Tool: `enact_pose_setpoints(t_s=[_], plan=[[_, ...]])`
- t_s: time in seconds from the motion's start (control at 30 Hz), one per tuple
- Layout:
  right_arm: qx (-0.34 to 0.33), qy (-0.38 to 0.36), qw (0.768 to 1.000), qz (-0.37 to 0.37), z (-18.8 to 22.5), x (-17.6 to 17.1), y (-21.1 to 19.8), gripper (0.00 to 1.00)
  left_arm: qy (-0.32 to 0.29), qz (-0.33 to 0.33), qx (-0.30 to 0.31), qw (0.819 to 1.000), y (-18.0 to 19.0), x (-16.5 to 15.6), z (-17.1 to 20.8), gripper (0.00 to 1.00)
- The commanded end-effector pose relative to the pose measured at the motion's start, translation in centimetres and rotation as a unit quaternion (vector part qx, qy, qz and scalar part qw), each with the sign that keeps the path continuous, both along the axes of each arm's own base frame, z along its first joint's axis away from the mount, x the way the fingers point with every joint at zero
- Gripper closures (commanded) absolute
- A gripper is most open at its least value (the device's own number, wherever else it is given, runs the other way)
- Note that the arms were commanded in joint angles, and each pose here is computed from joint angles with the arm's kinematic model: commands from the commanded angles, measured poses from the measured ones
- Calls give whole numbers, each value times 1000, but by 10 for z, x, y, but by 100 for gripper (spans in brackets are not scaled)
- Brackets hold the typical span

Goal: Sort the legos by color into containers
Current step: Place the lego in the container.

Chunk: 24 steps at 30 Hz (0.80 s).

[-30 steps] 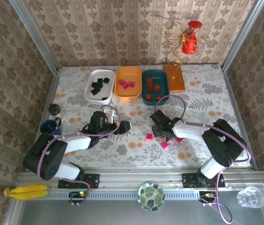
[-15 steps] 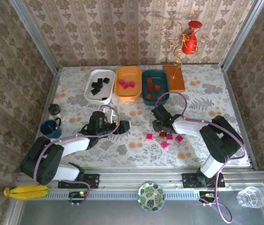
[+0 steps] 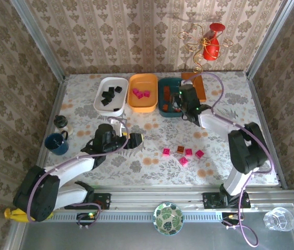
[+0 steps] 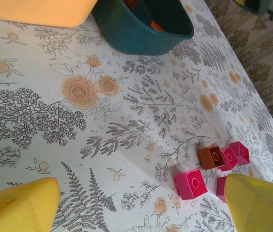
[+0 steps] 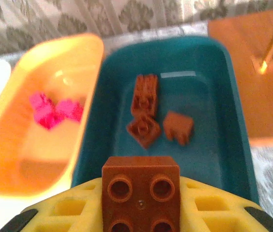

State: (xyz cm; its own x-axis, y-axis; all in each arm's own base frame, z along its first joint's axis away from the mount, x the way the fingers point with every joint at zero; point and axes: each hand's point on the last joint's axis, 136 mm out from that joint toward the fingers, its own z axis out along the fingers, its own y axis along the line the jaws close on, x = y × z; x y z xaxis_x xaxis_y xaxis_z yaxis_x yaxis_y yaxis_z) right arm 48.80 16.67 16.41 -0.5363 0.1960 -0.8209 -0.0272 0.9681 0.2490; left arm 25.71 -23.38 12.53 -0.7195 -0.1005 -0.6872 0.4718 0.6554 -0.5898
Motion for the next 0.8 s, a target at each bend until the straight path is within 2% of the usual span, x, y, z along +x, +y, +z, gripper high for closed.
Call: enact_pose_setpoints(t_s=[0.0, 0.1, 0.2, 0.27, 0.37, 0.5, 0.6, 0.77], plan=[[19, 11, 999, -30, -16, 35, -3, 65, -8, 4, 16, 1000, 7, -6, 0, 11], [7, 11, 998, -55, -20, 69, -7, 64, -17, 3, 12, 1000, 9, -9, 10, 11], [-25, 11, 997, -70, -17, 92, -11, 57, -23, 5, 12, 1000, 11, -11, 16, 11], [-36, 11, 997, -61, -10, 96, -7, 47, -26, 4, 10, 1000, 12, -13, 20, 10], [-62, -2, 997, -50, 5, 81, -3, 34, -29, 0, 17, 999, 13, -15, 20, 10], [-79, 18, 997, -8, 9, 20, 6, 26, -29, -3, 28, 999, 13, -14, 19, 9], [-106, 68, 992, 33, -13, -51, 11, 22, -30, -16, 33, 999, 11, -16, 19, 9], [-163, 165, 971, 52, -61, -168, -7, 18, -27, -47, 42, 998, 4, -22, 14, 9]])
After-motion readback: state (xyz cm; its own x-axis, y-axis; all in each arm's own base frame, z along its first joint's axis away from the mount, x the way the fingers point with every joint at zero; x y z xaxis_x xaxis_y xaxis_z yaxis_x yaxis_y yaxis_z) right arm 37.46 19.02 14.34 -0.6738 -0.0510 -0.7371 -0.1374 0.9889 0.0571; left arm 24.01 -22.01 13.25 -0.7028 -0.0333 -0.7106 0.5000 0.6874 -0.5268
